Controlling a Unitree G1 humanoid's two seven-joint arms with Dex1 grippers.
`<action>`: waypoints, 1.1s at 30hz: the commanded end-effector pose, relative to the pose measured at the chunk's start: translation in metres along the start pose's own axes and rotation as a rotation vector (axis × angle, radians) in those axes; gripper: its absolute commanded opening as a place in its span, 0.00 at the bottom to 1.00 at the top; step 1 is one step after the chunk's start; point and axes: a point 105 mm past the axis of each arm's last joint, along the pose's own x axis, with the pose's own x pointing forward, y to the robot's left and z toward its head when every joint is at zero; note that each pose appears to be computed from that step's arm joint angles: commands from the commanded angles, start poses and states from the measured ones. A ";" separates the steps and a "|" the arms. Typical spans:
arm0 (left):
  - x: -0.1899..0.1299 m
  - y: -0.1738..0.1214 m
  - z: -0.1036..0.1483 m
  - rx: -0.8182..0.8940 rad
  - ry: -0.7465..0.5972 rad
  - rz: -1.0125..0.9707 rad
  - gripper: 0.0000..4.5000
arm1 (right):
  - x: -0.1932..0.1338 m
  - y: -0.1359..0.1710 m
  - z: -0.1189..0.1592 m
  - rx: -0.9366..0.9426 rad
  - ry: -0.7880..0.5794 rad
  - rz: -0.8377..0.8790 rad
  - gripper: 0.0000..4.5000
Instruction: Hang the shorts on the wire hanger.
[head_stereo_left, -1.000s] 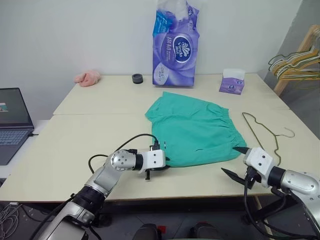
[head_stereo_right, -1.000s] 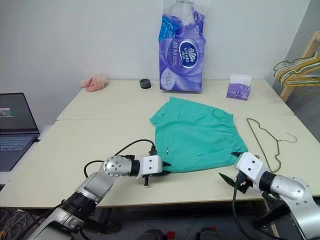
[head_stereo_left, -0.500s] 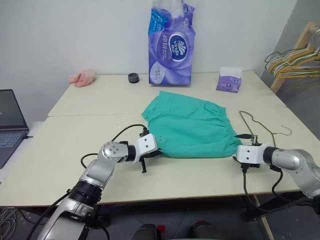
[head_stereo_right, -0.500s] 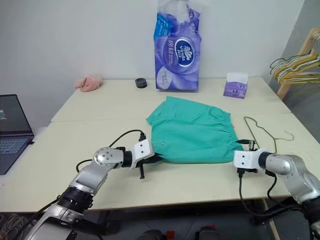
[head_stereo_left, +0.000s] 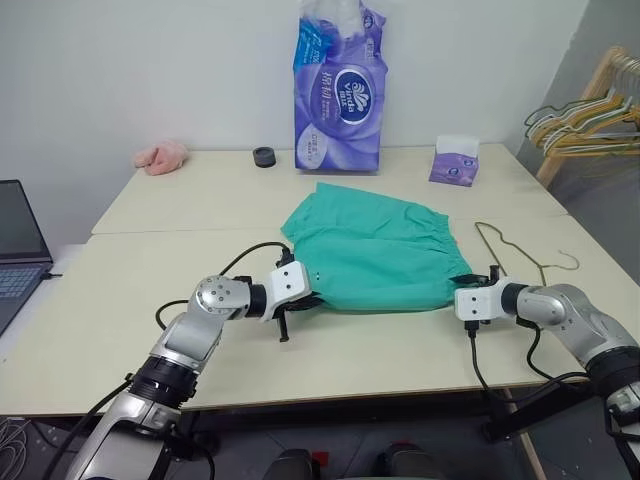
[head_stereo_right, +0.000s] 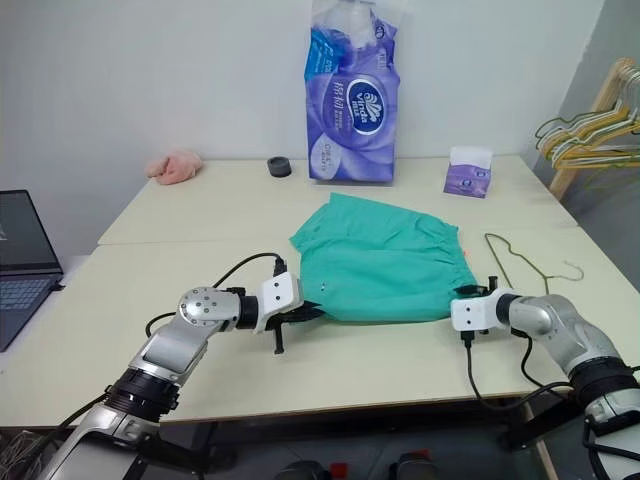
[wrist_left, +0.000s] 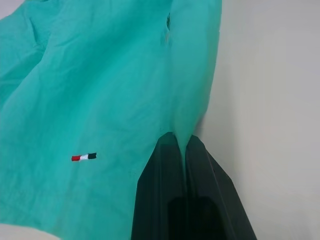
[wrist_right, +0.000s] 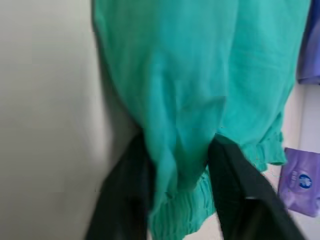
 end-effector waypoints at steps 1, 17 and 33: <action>-0.015 -0.005 -0.006 0.029 0.033 -0.079 0.00 | -0.008 -0.014 0.013 -0.008 -0.069 -0.003 0.07; -0.083 -0.113 -0.007 -0.164 0.159 -0.710 0.00 | -0.070 0.029 0.065 0.018 -0.265 0.345 0.00; -0.070 -0.131 -0.004 -0.230 0.118 -0.703 0.19 | -0.079 0.044 0.072 0.031 -0.250 0.448 0.14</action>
